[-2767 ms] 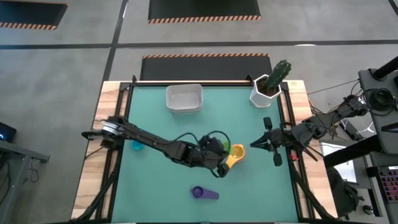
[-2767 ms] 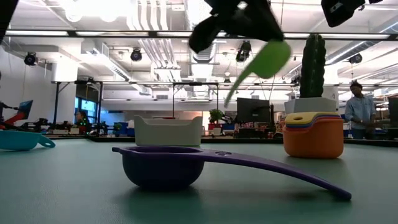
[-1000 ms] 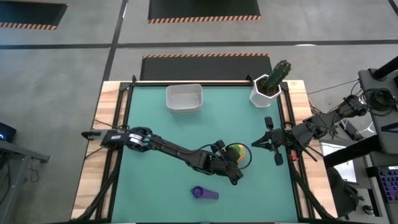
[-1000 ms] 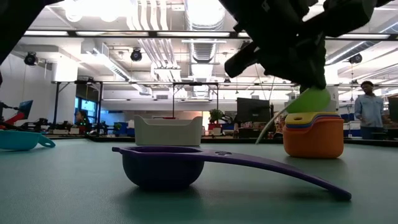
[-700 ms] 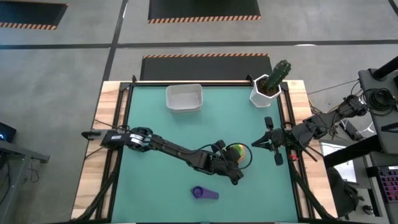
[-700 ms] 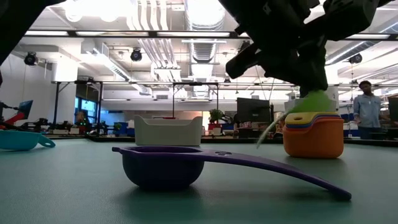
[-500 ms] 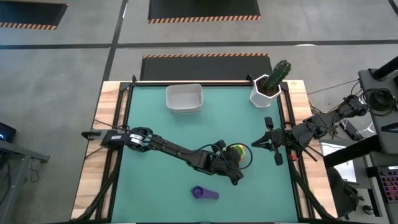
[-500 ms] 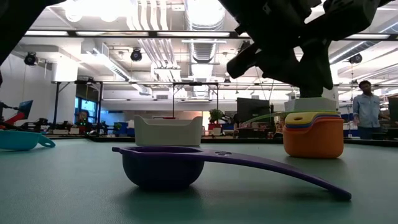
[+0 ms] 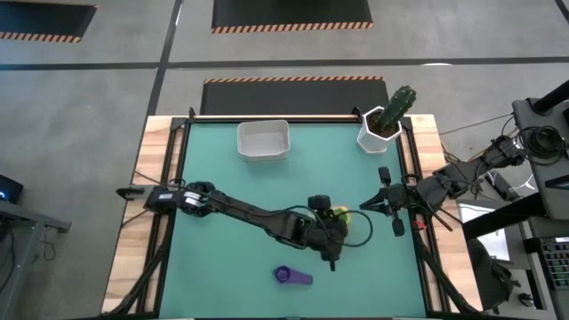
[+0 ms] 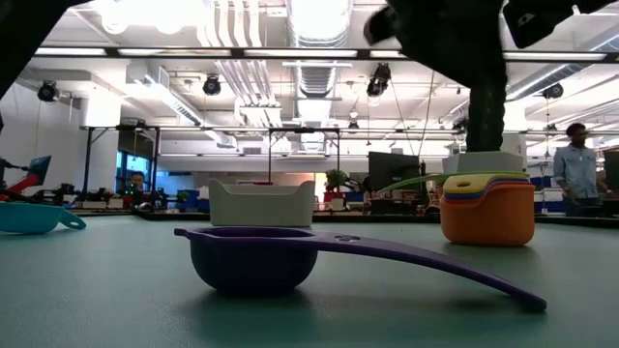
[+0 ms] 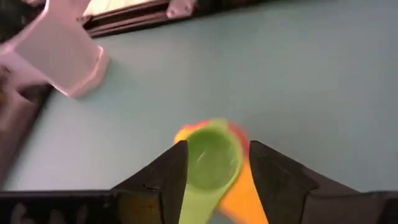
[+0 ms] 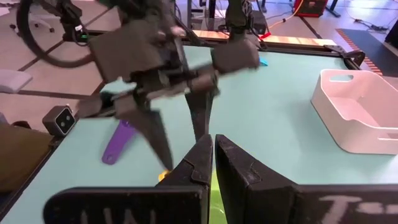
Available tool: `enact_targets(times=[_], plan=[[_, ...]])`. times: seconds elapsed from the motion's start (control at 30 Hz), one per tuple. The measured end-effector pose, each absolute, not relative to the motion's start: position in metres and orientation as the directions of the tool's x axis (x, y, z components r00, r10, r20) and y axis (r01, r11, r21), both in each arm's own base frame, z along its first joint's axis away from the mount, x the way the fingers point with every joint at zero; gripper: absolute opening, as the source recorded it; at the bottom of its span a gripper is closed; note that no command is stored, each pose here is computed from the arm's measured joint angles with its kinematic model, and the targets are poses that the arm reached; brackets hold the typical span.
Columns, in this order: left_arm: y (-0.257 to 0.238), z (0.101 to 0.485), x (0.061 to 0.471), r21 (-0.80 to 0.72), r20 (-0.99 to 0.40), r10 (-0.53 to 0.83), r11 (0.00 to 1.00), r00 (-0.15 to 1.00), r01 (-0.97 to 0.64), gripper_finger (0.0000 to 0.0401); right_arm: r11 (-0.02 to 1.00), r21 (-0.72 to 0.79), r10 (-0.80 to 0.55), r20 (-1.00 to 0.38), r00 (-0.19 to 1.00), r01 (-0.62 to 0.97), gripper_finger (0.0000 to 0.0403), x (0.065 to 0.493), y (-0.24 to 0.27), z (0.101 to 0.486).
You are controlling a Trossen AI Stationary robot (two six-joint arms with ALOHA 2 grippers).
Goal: Nest measuring cups in basket
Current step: Stack the green measuring cup on top of the yellow measuring cup
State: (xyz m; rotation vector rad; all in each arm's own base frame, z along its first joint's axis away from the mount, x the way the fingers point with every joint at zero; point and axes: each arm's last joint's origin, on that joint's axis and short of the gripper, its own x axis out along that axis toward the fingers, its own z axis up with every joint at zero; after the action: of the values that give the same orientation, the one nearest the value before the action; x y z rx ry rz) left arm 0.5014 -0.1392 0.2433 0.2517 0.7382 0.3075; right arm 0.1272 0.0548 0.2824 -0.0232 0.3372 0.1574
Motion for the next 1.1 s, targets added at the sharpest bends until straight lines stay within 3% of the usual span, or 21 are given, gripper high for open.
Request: enact_targets(times=[0.2,0.4,0.63,0.73,1.1], plan=[[-0.12,0.25,0.49,0.552,-0.712,0.404,0.828,0.575,0.102,0.0107,0.988,0.007,0.149,-0.335,0.93,-0.156,0.0009,0.127,0.055,0.282],[-0.076,0.232,0.493,0.516,-0.795,0.383,0.835,0.471,0.193,0.0011,0.988,0.009,0.149,-0.336,0.93,-0.155,0.0009,0.127,0.055,0.282],[-0.035,0.206,0.492,0.409,-0.868,0.315,0.892,0.385,0.192,0.0002,0.988,0.012,0.148,-0.343,0.928,-0.153,0.0009,0.127,0.055,0.28],[-0.034,0.2,0.493,0.346,-0.887,0.252,0.918,0.386,0.195,0.0001,0.988,0.012,0.148,-0.344,0.927,-0.153,0.0009,0.127,0.055,0.279],[-0.041,0.199,0.493,0.308,-0.893,0.216,0.933,0.395,0.185,0.0,0.988,0.01,0.148,-0.344,0.927,-0.154,0.0009,0.127,0.055,0.279]])
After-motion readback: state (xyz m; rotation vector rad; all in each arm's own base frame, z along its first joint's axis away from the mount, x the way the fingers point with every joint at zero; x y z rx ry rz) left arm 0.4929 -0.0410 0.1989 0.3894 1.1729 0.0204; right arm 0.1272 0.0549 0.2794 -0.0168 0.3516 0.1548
